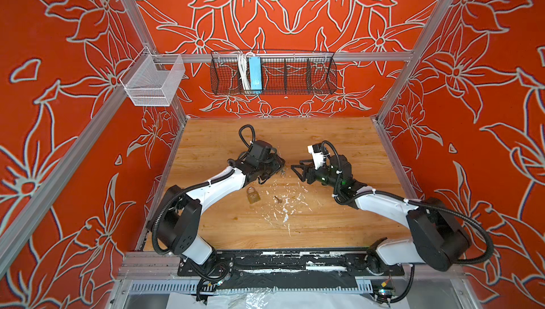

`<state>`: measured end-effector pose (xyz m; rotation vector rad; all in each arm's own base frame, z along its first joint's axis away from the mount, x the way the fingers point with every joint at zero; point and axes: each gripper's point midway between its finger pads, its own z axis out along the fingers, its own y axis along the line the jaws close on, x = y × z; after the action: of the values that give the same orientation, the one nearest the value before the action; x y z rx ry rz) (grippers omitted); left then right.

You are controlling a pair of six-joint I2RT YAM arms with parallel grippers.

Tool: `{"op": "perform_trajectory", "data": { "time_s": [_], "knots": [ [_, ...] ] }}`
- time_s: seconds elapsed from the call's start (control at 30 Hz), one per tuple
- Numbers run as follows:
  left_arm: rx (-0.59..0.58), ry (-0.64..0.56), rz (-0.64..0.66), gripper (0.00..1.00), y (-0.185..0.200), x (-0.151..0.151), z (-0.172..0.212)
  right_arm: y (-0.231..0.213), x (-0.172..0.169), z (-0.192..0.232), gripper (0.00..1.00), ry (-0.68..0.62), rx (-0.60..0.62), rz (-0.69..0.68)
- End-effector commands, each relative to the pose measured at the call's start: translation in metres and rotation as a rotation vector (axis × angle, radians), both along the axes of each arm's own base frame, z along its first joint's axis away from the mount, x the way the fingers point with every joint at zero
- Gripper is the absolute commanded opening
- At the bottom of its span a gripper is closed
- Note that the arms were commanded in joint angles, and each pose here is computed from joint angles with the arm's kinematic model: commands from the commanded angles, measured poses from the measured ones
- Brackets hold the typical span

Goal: Unlock with the key

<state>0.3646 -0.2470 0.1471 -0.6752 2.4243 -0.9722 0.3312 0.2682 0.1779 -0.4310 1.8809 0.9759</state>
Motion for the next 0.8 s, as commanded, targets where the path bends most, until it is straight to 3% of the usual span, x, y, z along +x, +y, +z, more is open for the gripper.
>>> {"op": "perform_trajectory", "data": {
  "time_s": [0.0, 0.2, 0.53, 0.67, 0.77],
  "knots": [
    [-0.068, -0.044, 0.042, 0.0, -0.002, 0.008, 0.017, 0.016, 0.006, 0.009, 0.65, -0.036, 0.079, 0.049],
    [-0.072, 0.002, 0.056, 0.0, -0.002, 0.006, 0.002, 0.037, 0.008, 0.002, 0.62, -0.004, 0.195, 0.112],
    [-0.069, 0.001, 0.04, 0.0, -0.006, 0.009, -0.006, 0.061, 0.008, -0.022, 0.58, 0.101, 0.164, 0.14],
    [-0.075, -0.019, 0.043, 0.0, -0.005, 0.01, -0.004, 0.066, 0.013, -0.035, 0.51, 0.149, 0.15, 0.126],
    [-0.075, -0.021, 0.043, 0.0, -0.005, 0.01, -0.003, 0.067, 0.015, -0.039, 0.39, 0.161, 0.146, 0.118]
  ]
}}
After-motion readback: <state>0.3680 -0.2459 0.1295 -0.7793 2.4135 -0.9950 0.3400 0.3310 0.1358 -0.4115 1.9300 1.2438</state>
